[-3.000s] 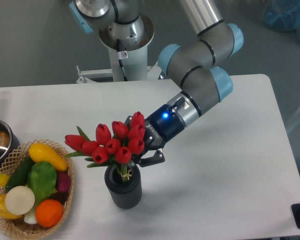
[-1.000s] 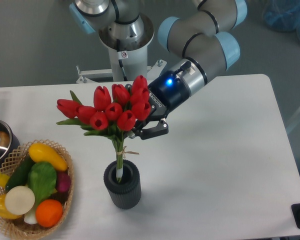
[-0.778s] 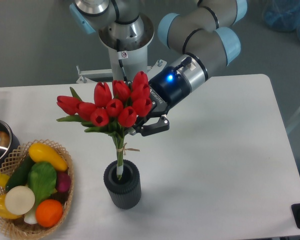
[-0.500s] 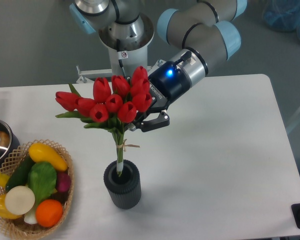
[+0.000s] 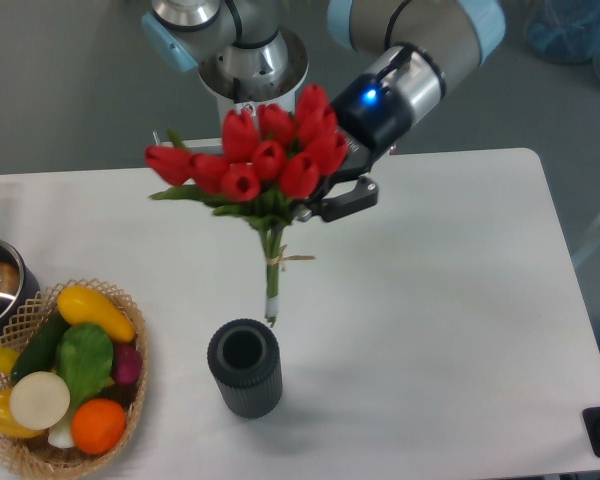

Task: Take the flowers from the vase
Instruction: 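Carry the tulip bunch up and away from the vase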

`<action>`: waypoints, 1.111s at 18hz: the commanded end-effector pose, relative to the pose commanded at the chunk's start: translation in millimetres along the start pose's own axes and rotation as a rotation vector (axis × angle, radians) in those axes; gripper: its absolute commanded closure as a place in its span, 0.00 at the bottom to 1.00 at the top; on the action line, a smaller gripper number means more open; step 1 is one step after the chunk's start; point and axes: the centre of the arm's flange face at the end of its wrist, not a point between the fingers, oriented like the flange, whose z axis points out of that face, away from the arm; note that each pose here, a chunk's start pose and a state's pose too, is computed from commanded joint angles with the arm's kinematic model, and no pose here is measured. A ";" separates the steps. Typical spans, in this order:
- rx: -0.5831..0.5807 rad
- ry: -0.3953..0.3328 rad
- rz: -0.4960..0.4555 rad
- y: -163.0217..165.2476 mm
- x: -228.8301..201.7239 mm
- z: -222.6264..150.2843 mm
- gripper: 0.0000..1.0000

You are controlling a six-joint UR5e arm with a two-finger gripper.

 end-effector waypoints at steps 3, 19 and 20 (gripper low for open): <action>-0.002 -0.033 -0.004 4.8 -9.4 -16.9 0.63; -0.003 -0.139 -0.006 41.2 -54.4 -75.1 0.63; -0.003 -0.138 -0.004 41.1 -54.1 -74.3 0.63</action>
